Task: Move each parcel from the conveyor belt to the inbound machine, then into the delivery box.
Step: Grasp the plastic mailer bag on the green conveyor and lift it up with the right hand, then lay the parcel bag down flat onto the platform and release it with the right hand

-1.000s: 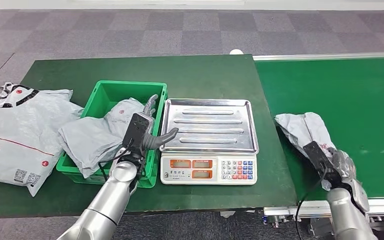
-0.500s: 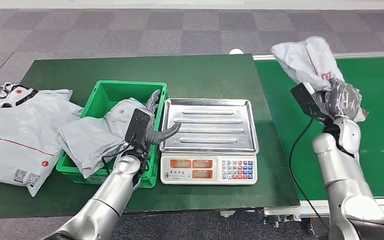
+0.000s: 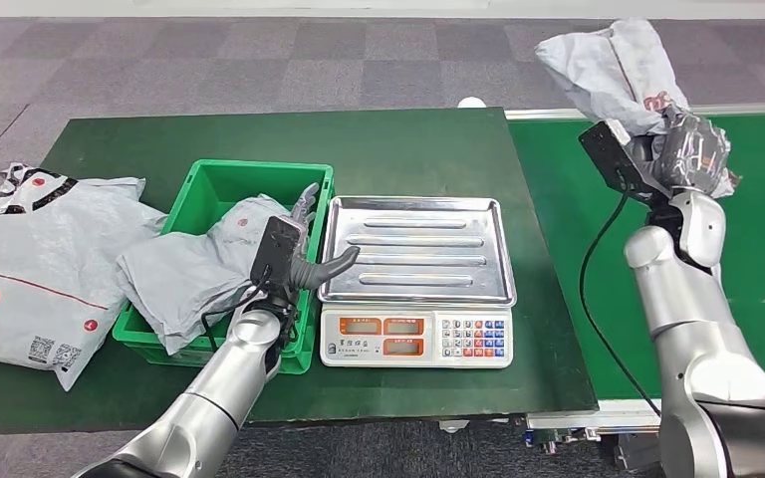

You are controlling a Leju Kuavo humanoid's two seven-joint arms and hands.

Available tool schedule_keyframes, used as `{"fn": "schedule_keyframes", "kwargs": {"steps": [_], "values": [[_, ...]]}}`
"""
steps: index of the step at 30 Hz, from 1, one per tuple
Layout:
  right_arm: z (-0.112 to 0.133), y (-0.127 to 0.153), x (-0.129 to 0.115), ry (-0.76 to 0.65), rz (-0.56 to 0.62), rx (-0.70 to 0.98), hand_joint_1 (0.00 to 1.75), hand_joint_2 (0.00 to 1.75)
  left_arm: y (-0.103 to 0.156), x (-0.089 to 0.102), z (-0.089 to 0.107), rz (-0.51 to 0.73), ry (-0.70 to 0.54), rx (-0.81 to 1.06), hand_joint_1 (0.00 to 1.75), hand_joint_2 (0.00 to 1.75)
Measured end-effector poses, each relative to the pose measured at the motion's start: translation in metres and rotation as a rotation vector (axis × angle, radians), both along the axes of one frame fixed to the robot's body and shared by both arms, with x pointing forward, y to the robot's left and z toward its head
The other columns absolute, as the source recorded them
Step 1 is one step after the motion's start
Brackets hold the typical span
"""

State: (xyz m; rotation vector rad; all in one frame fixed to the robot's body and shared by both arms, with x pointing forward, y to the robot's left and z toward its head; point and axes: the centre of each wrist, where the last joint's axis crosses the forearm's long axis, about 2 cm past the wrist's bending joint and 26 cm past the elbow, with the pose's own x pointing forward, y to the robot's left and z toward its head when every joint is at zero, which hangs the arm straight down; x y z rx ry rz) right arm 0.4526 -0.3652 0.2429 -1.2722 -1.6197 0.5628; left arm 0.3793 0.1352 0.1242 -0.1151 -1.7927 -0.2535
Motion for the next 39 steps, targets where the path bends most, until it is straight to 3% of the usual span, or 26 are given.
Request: {"fn": "schedule_keyframes", "kwargs": {"steps": [8, 18, 39], "values": [[-0.008, 0.046, 0.001, 0.057, 0.159, -0.077, 1.75, 1.75, -0.003, 0.003, 0.003, -0.01, 0.008, -0.003, 0.0, 1.75], [-0.039, 0.116, -0.036, 0.07, 0.395, -0.121, 1.75, 1.75, -0.012, 0.013, 0.018, -0.038, 0.003, -0.004, 0.0, 1.75], [-0.038, 0.132, -0.048, 0.048, 0.467, -0.115, 1.75, 1.75, -0.012, 0.014, 0.016, -0.037, 0.017, 0.003, 0.0, 1.75]]}}
